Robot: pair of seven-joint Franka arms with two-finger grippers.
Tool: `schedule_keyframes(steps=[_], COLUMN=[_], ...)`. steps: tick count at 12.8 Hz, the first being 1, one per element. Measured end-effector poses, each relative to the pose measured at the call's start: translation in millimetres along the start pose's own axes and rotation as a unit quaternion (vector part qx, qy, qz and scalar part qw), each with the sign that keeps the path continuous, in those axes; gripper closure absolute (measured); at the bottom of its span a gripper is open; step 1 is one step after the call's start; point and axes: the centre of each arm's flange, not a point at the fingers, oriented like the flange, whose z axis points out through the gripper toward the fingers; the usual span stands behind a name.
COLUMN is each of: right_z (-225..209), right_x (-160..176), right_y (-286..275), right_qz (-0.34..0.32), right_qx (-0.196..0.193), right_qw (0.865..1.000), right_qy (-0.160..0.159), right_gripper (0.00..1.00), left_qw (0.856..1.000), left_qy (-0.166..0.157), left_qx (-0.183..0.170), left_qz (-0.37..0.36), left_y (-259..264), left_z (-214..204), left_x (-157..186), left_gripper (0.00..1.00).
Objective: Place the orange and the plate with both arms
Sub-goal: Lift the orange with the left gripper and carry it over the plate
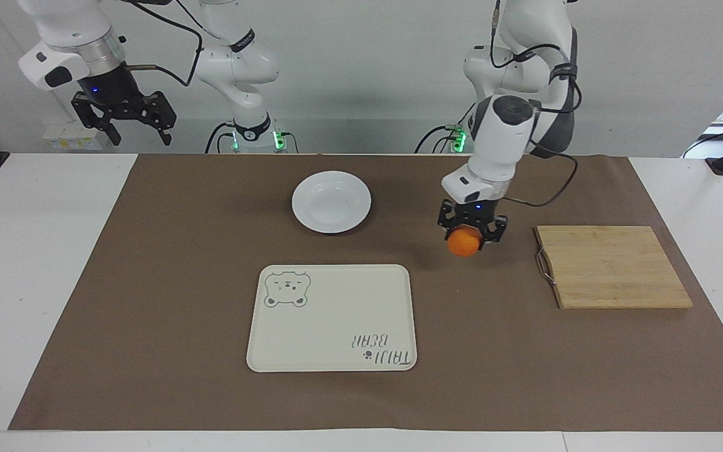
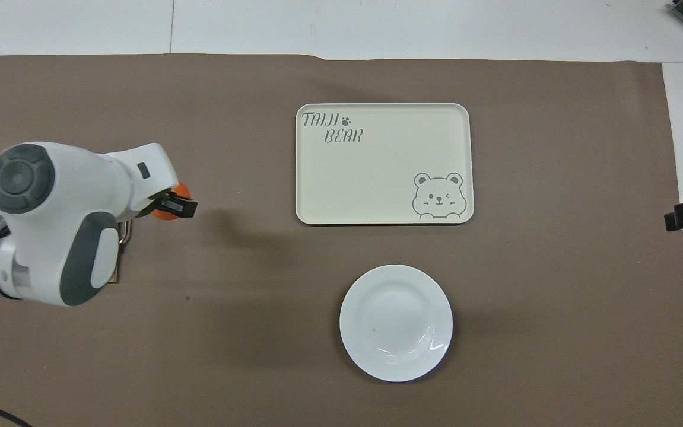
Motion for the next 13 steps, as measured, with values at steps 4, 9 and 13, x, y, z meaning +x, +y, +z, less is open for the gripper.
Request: schedule_keyframes(steps=[4, 9, 13], right_z=[0.0, 0.0, 0.0], right_x=[0.0, 0.0, 0.0], right_y=[0.0, 0.0, 0.0], right_qz=[0.0, 0.0, 0.0], right_qx=[0.0, 0.0, 0.0], right_qw=[1.0, 1.0, 1.0], right_qy=[0.0, 0.0, 0.0], right_gripper=[0.0, 0.0, 0.0], left_qw=[1.0, 0.999, 0.999], left_qy=[0.006, 0.022, 0.01], left_qx=[-0.023, -0.049, -0.052], left_qz=[0.001, 0.011, 0.004], left_y=[132.5, 229.0, 253.7], left_z=[2.5, 22.9, 46.2], left_x=[-23.2, -53.6, -66.4], left_gripper=[0.21, 0.21, 0.21])
